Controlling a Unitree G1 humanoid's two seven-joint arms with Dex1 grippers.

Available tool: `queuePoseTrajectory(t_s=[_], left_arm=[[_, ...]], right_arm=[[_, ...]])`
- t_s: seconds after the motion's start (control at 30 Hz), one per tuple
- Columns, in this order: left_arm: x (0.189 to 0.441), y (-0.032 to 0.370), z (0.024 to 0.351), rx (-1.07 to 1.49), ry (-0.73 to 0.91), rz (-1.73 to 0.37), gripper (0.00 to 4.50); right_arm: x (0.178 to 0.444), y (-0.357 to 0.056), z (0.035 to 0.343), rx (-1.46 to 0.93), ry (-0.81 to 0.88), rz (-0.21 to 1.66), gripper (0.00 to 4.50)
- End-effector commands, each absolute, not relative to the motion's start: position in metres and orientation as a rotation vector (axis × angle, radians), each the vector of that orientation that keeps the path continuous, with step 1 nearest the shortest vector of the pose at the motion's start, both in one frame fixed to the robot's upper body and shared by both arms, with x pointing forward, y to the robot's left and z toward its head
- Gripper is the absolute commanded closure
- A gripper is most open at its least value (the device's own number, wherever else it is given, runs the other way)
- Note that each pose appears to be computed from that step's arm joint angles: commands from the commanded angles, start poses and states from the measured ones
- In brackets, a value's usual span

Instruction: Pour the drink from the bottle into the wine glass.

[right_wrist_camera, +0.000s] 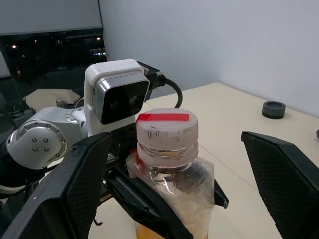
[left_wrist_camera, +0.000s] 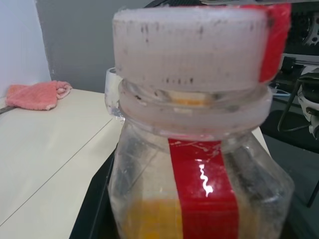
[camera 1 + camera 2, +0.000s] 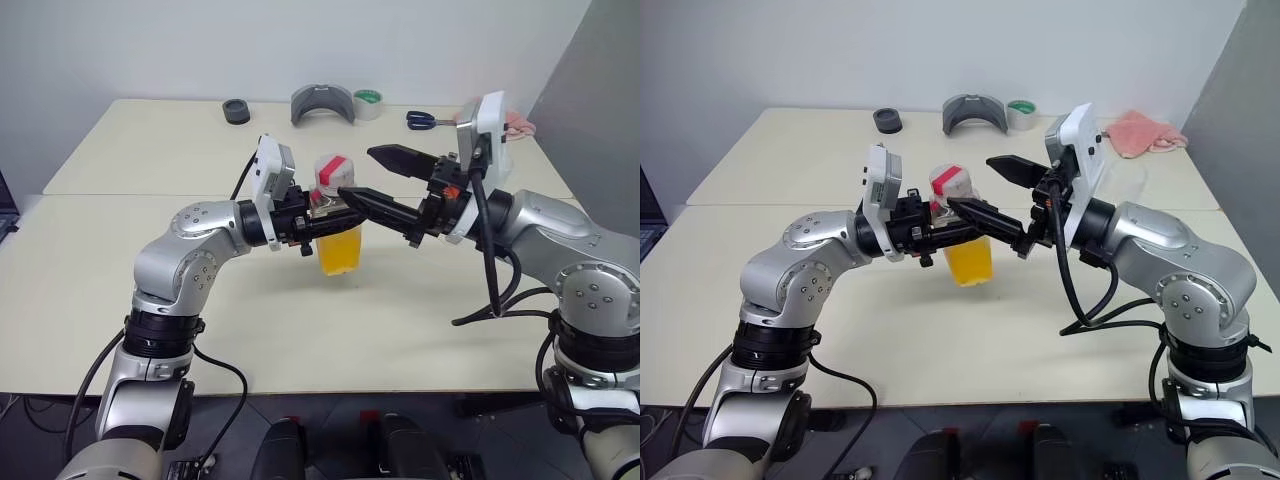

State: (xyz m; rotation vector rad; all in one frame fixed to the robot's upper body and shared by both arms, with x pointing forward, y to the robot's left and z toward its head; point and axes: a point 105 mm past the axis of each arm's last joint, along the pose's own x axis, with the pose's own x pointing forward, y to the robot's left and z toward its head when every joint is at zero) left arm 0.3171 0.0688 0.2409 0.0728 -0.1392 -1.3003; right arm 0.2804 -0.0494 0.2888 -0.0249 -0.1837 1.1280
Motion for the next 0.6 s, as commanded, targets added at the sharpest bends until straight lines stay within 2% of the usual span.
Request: queuePoseTrajectory(t_s=[0.03, 0.6], left_arm=[[0.308, 0.065, 0.26, 0.107, -0.229, -1.322, 2.73], [0.304, 0.063, 0.257, 0.107, -0.222, -1.336, 2.73]], right_arm=[[0.274, -0.046, 0.303, -0.054, -0.255, 1.162, 0.07], [0.285, -0.043, 0.313, -0.068, -0.274, 1.189, 0.07]])
